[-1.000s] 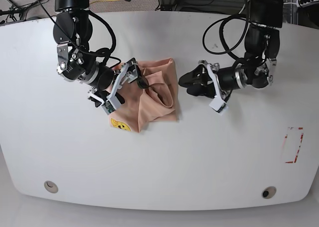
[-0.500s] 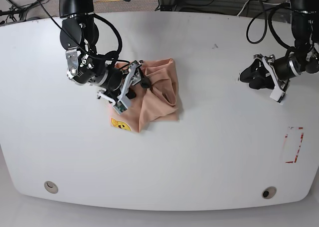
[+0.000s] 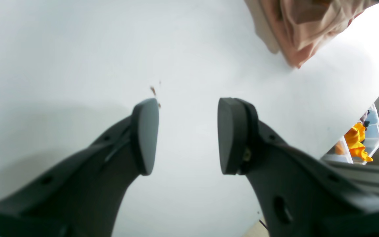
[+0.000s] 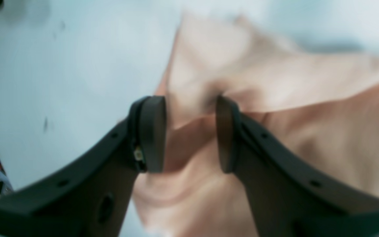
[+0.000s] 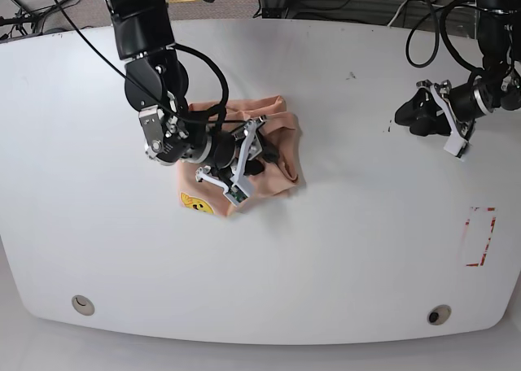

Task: Fold the T-shirt properly
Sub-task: 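Press and smooth the folded shirt with the right gripper, then grasp the folded shirt with both grippers and rotate it, then drag the folded shirt with the left gripper toward the red-marked corner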

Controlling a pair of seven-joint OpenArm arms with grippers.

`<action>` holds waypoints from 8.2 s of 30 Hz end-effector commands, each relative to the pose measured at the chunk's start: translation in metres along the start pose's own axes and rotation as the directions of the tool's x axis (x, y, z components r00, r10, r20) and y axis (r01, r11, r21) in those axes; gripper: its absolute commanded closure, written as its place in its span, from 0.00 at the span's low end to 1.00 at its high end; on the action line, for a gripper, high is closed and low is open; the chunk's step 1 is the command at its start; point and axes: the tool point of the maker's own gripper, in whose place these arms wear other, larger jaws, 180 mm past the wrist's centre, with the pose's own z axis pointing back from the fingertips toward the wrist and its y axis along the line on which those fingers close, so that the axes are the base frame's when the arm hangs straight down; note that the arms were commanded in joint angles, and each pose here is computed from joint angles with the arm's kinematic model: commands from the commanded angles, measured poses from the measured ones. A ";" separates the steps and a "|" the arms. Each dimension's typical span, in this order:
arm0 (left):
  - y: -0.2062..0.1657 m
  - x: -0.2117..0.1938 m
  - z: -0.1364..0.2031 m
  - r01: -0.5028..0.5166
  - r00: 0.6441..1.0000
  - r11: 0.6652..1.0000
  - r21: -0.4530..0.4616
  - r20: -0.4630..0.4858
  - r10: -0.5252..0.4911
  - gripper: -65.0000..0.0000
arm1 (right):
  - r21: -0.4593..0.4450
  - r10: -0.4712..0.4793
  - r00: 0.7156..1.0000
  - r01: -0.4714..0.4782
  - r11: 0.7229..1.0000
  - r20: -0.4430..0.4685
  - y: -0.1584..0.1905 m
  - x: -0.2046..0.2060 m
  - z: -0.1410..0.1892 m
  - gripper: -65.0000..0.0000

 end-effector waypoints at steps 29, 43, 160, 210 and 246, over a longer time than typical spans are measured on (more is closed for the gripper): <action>-0.038 0.019 -0.023 0.103 0.995 0.987 -0.122 0.003 -0.103 0.58 | -0.056 0.016 0.996 -0.011 0.998 0.088 -0.008 0.002 0.038 0.41; -0.038 0.014 -0.025 0.101 0.995 0.987 -0.124 -0.015 -0.104 0.58 | 0.027 0.023 1.000 -0.023 0.999 0.016 0.045 -0.037 0.035 0.15; -0.120 -0.005 -0.183 0.399 0.857 0.893 -0.209 -0.262 -0.444 0.86 | -0.270 0.080 0.993 -0.100 0.958 -0.086 -0.124 -0.074 0.050 0.85; -0.129 0.151 -0.129 0.424 0.895 0.896 0.131 0.091 -0.437 0.44 | -0.515 0.022 0.998 -0.048 0.856 -0.056 -0.087 -0.058 0.138 0.50; 0.016 -0.041 -0.153 0.298 0.954 0.792 0.533 -0.197 -0.226 0.43 | -0.553 -0.020 0.999 -0.011 0.833 -0.049 -0.102 -0.064 0.151 0.50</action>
